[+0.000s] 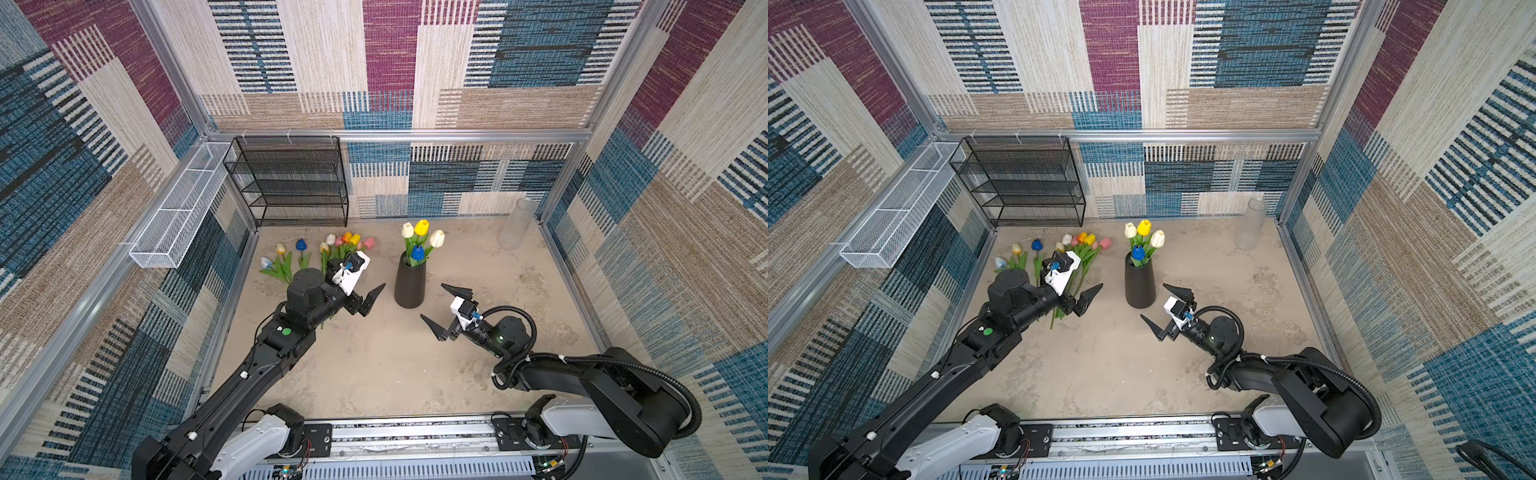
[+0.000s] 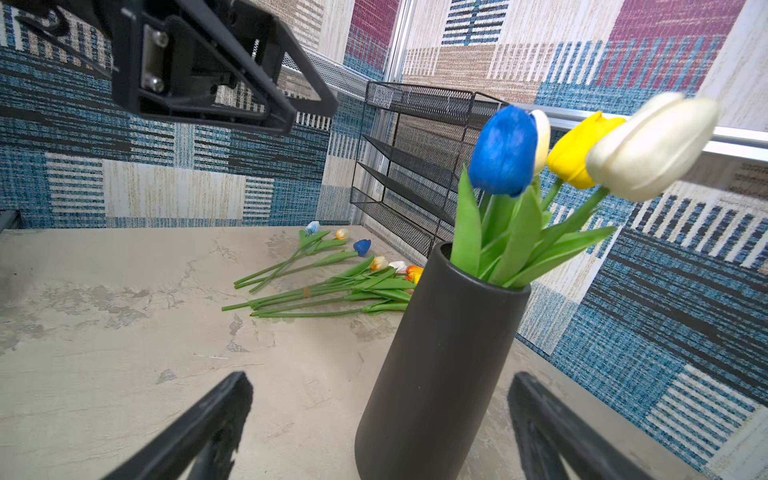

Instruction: Arrange the flowers into the vase

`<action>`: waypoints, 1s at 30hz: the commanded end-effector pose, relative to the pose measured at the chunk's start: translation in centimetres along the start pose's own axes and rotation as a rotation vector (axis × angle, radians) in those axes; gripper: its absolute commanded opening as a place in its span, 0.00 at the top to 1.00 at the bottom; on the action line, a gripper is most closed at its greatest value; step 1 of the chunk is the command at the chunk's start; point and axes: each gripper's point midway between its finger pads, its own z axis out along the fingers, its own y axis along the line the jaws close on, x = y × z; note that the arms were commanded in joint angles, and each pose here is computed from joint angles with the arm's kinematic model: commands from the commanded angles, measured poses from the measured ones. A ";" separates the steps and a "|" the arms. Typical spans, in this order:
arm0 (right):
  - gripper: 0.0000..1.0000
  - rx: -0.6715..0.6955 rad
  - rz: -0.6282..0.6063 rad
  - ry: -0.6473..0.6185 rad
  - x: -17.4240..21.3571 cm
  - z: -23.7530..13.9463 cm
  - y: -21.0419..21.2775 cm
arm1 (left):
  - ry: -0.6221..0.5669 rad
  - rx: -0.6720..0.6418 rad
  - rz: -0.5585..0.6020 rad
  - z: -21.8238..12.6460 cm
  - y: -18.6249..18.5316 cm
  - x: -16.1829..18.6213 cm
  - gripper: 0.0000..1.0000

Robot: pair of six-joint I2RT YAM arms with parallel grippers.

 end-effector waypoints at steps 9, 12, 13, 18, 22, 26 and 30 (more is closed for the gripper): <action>0.00 0.035 0.002 -0.034 -0.8 -0.6 -0.5 | 0.017 -0.412 -0.263 -2.4 9.3 7.5 0.05; 0.00 0.055 -0.004 -0.031 -0.7 -0.6 -0.8 | 0.052 -0.502 -0.352 -2.8 11.8 9.8 0.05; 0.00 0.061 -0.006 -0.031 -0.7 -0.6 -0.9 | 0.087 -0.555 -0.385 -3.0 12.8 10.9 0.06; 0.00 0.069 -0.010 -0.021 -0.3 -0.4 -1.1 | 0.306 -0.804 -0.554 -4.7 16.9 17.4 0.10; 0.00 0.075 -0.012 -0.019 -0.2 -0.3 -1.2 | 0.559 -0.915 -0.733 -5.3 18.6 23.3 0.10; 0.00 0.072 -0.011 -0.014 0.0 -0.2 -1.1 | 0.771 -0.945 -0.831 -5.6 19.2 26.5 0.15; 0.00 0.077 -0.013 -0.013 0.1 -0.2 -1.2 | 0.847 -0.939 -0.903 -5.4 19.3 27.9 0.18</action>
